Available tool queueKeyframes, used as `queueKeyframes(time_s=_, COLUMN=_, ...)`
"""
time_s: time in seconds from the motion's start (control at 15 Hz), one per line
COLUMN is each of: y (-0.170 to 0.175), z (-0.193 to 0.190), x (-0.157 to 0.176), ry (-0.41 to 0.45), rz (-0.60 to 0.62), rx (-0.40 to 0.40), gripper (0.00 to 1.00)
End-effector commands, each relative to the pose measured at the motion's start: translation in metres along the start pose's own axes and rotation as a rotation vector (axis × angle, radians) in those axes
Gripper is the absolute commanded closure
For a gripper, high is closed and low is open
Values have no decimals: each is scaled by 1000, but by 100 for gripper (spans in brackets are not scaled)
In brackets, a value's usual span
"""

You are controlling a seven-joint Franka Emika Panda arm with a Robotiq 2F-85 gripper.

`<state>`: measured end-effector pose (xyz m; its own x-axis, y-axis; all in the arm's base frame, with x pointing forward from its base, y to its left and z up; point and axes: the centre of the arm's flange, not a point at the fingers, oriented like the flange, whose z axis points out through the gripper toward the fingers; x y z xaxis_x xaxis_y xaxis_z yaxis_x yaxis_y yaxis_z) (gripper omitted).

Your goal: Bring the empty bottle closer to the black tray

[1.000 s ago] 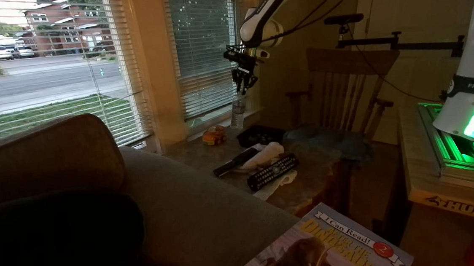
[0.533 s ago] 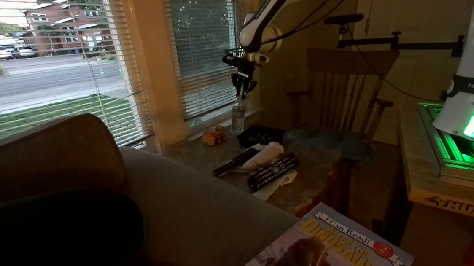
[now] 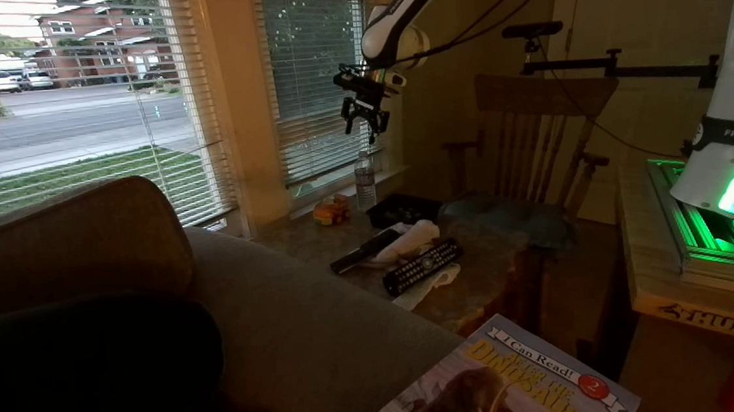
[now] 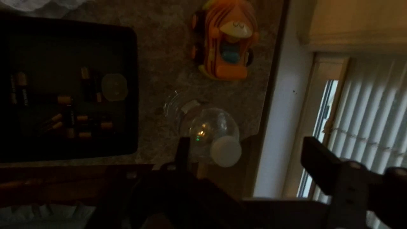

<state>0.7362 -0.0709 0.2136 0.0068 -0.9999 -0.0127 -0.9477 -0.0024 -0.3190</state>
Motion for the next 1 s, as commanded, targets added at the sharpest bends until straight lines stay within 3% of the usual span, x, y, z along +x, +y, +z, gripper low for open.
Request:
queueKeyframes(time_s=0.0, y=5, z=-50, x=-56, ry=-91, rz=-178, rx=-16, gripper=0)
queueKeyframes(time_s=0.33, y=22, z=-96, x=-138, ry=-215, rz=-443, rx=-42, gripper=0)
queueKeyframes(time_s=0.6, y=36, z=-116, x=-161, ry=-237, rz=-672, rx=-81, gripper=0)
queueKeyframes(time_s=0.67, y=16, z=-99, x=-161, ry=-229, rz=-579, rx=-61, gripper=0)
queueKeyframes(time_s=0.93, y=24, z=-107, x=-163, ry=-238, rz=-646, rx=-73, gripper=0)
